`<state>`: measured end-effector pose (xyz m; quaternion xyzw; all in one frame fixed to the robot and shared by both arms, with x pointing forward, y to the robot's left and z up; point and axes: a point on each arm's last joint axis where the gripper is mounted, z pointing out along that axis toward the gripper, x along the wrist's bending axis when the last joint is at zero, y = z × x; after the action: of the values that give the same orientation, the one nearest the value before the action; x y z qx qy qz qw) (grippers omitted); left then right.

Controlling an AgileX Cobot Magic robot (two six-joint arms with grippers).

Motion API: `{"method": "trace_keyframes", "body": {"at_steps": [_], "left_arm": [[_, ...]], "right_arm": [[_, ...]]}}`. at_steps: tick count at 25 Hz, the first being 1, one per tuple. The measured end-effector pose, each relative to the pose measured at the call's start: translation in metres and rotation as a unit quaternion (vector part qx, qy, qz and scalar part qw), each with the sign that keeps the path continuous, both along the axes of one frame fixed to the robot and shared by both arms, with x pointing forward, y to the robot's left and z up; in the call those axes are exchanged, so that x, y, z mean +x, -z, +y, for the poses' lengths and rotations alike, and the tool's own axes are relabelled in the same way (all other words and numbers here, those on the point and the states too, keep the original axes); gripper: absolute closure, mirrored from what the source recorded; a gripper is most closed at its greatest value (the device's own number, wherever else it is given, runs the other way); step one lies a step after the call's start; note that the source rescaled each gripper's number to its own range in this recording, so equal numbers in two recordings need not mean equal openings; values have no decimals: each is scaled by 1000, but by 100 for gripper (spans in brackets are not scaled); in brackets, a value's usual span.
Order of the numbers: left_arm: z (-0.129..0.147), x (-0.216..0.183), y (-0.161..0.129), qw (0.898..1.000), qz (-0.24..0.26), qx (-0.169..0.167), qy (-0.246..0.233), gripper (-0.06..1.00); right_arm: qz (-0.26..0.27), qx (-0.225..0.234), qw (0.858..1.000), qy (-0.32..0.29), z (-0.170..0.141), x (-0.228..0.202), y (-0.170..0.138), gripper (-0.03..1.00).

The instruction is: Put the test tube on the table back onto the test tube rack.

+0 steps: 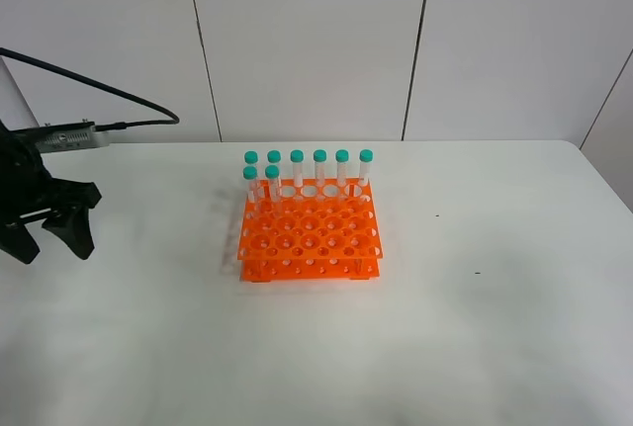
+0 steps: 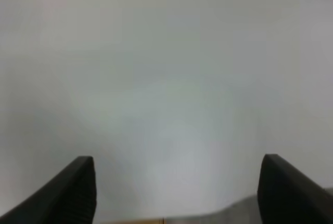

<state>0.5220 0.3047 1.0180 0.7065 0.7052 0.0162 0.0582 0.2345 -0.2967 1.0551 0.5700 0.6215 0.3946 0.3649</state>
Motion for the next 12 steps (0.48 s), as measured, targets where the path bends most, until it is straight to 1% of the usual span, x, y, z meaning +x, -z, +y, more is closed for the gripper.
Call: {"method": "trace_keyframes", "body": {"at_steps": [3,4,6,7,9,12], "left_arm": [[-2,-43,-12,1000,-13,-1,-1,-2],[-2,-58,-18,1000,-28,-1,-3,-2],[-3,-90,-20,999,-49,0,-5,-2],[-4,-106,-23,998,-67,0,-5,-2],[-4,-135,-19,995,-97,1,-6,-2],[-5,-171,-10,986,-167,2,-14,-2]], "right_arm": [[0,0,1000,0,0,0,0,-3],[0,0,1000,0,0,0,0,-3],[0,0,1000,0,0,0,0,-3],[0,0,1000,0,0,0,0,-3],[0,0,1000,0,0,0,0,-3],[0,0,1000,0,0,0,0,-3]]}}
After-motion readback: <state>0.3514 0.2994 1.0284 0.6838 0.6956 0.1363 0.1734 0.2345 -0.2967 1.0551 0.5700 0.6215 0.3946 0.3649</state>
